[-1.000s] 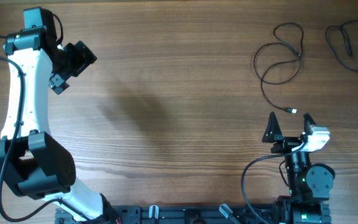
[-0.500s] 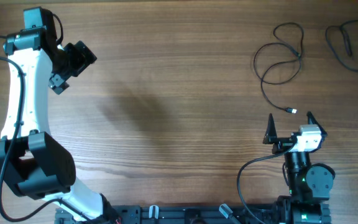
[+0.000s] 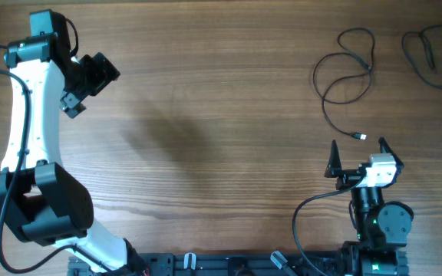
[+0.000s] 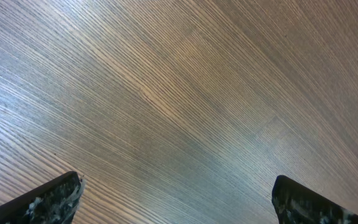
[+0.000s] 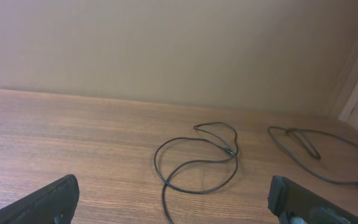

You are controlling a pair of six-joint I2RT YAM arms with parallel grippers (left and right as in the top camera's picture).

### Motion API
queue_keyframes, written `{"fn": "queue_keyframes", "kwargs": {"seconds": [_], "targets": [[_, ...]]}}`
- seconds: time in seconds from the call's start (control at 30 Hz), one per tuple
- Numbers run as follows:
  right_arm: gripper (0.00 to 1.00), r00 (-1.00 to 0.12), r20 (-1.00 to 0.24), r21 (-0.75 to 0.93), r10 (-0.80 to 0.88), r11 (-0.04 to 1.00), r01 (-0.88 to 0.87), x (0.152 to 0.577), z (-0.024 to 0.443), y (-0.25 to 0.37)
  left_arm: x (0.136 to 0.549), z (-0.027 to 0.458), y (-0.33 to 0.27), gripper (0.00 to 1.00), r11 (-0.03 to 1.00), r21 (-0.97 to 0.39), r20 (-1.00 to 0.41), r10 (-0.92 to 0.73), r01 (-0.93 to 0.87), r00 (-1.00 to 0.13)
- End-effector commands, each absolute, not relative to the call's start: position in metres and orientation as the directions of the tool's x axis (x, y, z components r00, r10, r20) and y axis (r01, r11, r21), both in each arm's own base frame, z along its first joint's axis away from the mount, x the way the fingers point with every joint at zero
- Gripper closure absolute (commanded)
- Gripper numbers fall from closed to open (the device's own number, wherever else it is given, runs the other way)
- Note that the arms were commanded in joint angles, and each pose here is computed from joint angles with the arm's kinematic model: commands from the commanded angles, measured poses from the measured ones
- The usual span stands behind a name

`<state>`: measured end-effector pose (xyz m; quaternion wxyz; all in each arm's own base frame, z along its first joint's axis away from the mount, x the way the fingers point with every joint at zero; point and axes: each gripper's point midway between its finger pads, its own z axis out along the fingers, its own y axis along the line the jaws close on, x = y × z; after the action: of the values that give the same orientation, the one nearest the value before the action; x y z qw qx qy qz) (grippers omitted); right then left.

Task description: Untangle cables

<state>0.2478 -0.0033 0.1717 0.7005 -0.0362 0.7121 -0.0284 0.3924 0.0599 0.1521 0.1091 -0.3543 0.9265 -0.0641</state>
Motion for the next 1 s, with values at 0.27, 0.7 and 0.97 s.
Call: {"fn": "queue_keyframes", "kwargs": {"seconds": [0.27, 0.7, 0.97], "targets": [[0.00, -0.015, -0.994, -0.103, -0.104, 0.992, -0.071, 0.248, 0.170, 0.013, 0.392, 0.151, 0.060, 0.00, 0.741, -0.200, -0.149, -0.669, -0.641, -0.728], [0.00, -0.015, -0.994, -0.103, -0.104, 0.992, -0.071, 0.248, 0.170, 0.013, 0.389, 0.187, -0.001, 0.00, 0.856, -0.457, -0.176, -0.355, -0.243, -0.918], [0.00, -0.015, -0.994, -0.104, -0.105, 0.992, -0.071, 0.248, 0.170, 0.013, 0.344, 0.289, -0.025, 0.00, 0.909, -0.417, -0.482, -0.212, 0.010, -0.850]]}}
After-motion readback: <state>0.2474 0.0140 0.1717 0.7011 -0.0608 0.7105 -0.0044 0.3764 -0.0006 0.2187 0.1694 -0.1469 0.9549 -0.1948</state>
